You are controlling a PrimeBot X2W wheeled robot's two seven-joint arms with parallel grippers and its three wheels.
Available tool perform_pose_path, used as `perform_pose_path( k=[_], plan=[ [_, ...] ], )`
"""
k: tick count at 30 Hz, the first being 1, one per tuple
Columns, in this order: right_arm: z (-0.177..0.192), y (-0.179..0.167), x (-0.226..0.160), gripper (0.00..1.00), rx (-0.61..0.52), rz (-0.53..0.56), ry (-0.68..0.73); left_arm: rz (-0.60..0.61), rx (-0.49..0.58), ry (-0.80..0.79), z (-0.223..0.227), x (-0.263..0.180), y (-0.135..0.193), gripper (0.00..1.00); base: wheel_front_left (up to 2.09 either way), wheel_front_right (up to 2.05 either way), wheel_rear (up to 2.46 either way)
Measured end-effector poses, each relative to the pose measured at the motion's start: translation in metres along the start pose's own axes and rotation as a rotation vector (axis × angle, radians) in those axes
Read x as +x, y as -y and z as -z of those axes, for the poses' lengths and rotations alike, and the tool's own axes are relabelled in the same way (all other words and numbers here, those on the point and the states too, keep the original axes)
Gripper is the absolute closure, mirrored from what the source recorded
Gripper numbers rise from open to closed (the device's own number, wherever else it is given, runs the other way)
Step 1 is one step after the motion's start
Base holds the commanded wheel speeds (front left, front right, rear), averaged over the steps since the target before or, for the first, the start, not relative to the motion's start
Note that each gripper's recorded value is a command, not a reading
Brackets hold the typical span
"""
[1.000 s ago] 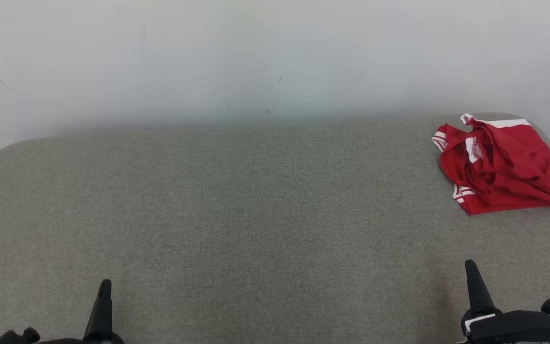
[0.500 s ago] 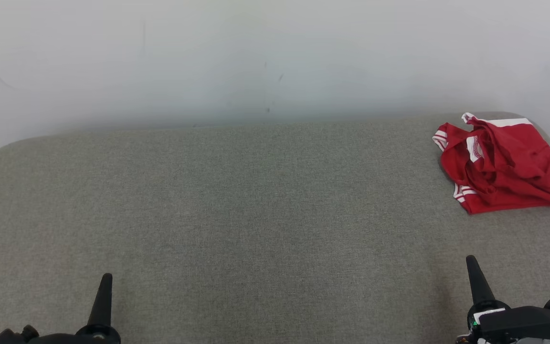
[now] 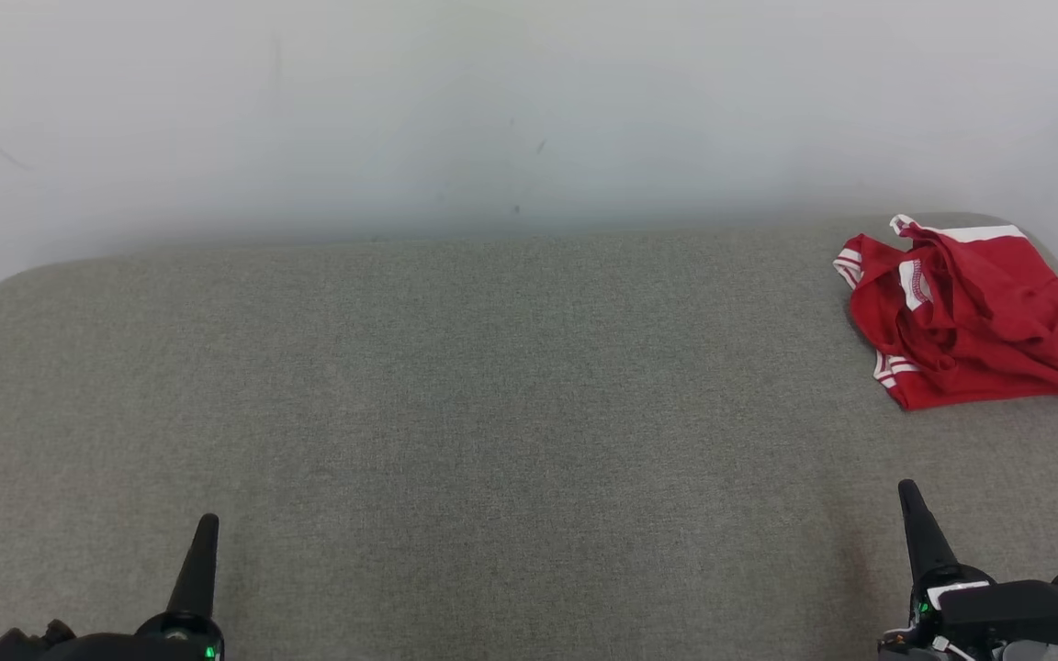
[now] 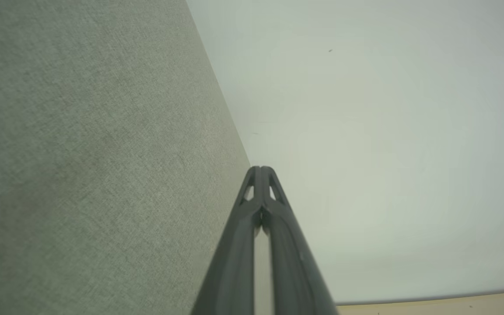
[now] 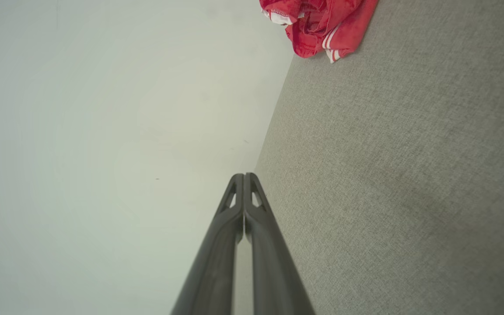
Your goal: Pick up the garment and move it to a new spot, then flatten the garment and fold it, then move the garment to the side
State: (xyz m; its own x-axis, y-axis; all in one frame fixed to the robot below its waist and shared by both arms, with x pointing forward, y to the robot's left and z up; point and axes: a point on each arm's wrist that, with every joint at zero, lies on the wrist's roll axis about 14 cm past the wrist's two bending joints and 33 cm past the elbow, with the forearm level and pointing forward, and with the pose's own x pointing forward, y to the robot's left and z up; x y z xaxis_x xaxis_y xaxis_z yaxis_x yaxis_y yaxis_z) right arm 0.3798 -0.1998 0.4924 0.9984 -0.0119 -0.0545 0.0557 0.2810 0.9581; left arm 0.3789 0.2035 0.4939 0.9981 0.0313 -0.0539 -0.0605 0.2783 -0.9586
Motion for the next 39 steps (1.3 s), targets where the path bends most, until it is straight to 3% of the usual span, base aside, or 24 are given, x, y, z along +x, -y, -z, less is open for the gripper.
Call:
perform_pose_path(
  k=[39],
  plan=[
    [-0.004, -0.012, 0.007, 1.00, 0.287, -0.049, -0.005, 0.049, -0.284, -0.026, 0.001, 0.008, 0.012, 1.00, 0.00, 0.00, 0.00]
  ],
)
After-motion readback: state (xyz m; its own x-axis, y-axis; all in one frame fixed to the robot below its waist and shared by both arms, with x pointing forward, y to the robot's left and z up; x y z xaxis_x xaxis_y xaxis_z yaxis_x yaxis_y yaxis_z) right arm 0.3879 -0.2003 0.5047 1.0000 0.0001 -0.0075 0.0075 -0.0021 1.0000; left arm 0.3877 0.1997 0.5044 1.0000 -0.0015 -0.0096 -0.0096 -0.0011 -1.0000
